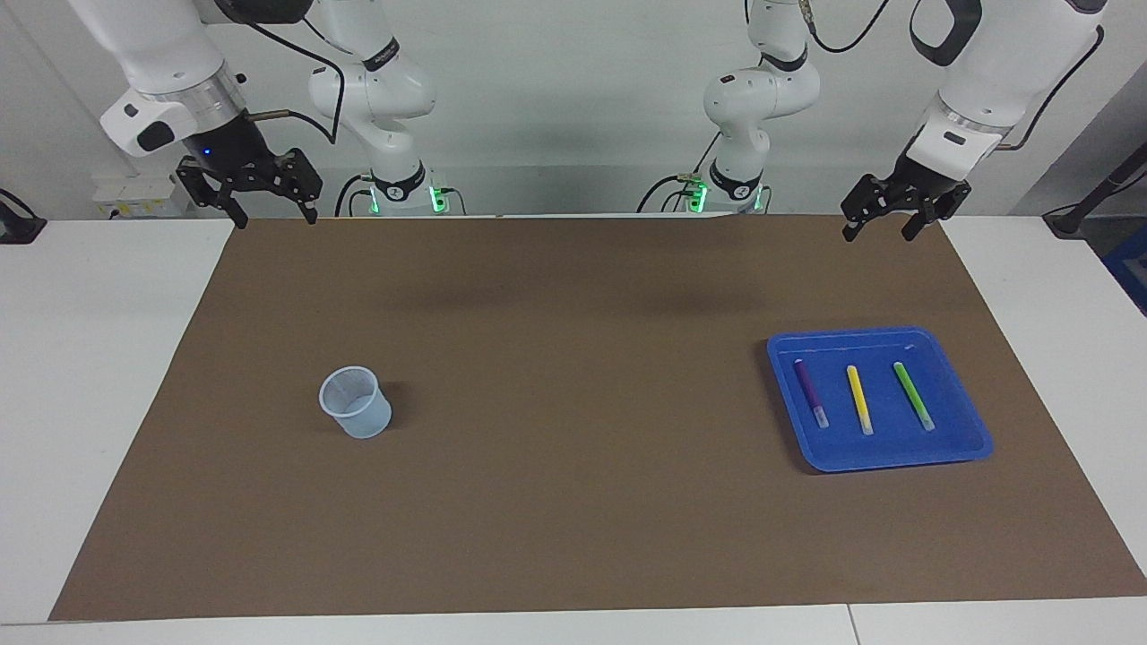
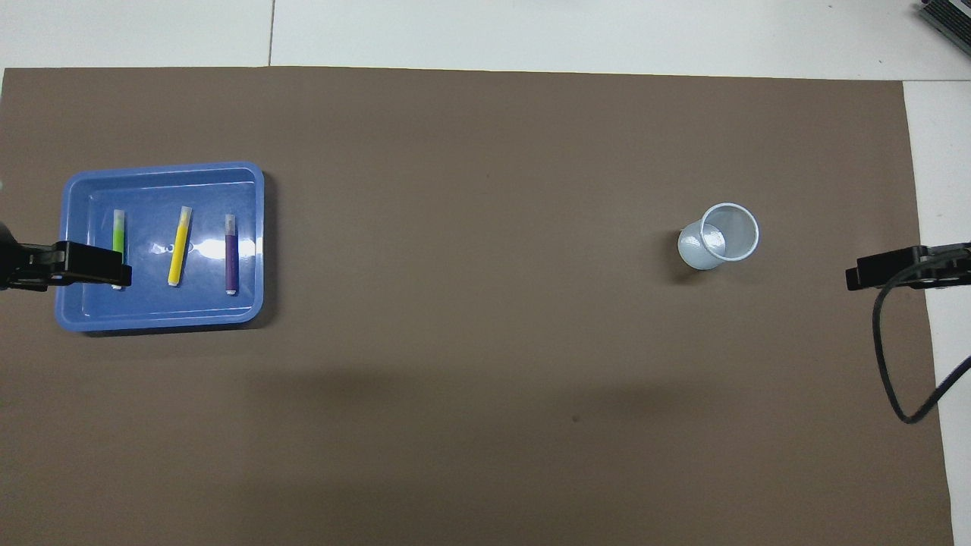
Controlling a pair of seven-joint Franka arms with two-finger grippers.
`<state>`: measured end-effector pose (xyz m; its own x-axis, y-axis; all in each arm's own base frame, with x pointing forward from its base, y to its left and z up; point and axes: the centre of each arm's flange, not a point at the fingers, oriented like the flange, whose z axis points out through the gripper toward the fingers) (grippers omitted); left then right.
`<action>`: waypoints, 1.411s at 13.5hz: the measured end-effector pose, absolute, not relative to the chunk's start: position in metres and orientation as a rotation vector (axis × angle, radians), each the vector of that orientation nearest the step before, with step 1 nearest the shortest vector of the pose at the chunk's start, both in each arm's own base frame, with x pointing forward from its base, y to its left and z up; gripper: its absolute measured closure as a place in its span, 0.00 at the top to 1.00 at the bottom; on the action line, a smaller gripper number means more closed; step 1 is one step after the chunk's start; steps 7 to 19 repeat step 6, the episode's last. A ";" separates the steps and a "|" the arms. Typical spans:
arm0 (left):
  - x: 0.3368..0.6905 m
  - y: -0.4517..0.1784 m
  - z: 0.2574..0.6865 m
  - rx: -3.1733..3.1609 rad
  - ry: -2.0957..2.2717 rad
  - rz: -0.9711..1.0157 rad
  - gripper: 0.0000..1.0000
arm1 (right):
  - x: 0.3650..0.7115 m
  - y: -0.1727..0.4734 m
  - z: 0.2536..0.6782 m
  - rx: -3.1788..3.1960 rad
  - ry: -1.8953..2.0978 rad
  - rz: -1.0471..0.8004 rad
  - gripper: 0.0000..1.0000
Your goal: Right arm passes pens to left for tray arrangement
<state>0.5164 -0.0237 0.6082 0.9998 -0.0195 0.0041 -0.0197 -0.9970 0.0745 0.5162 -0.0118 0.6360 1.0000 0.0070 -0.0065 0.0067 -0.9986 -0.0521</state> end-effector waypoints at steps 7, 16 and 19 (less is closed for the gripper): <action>0.516 -0.024 0.609 3.067 -0.031 0.008 1.00 | 0.516 -0.012 0.636 -3.089 -0.011 0.009 1.00; 0.516 -0.024 0.609 3.067 -0.031 0.008 1.00 | 0.516 -0.012 0.636 -3.089 -0.011 0.009 1.00; 0.516 -0.024 0.609 3.067 -0.031 0.008 1.00 | 0.516 -0.012 0.636 -3.089 -0.011 0.009 1.00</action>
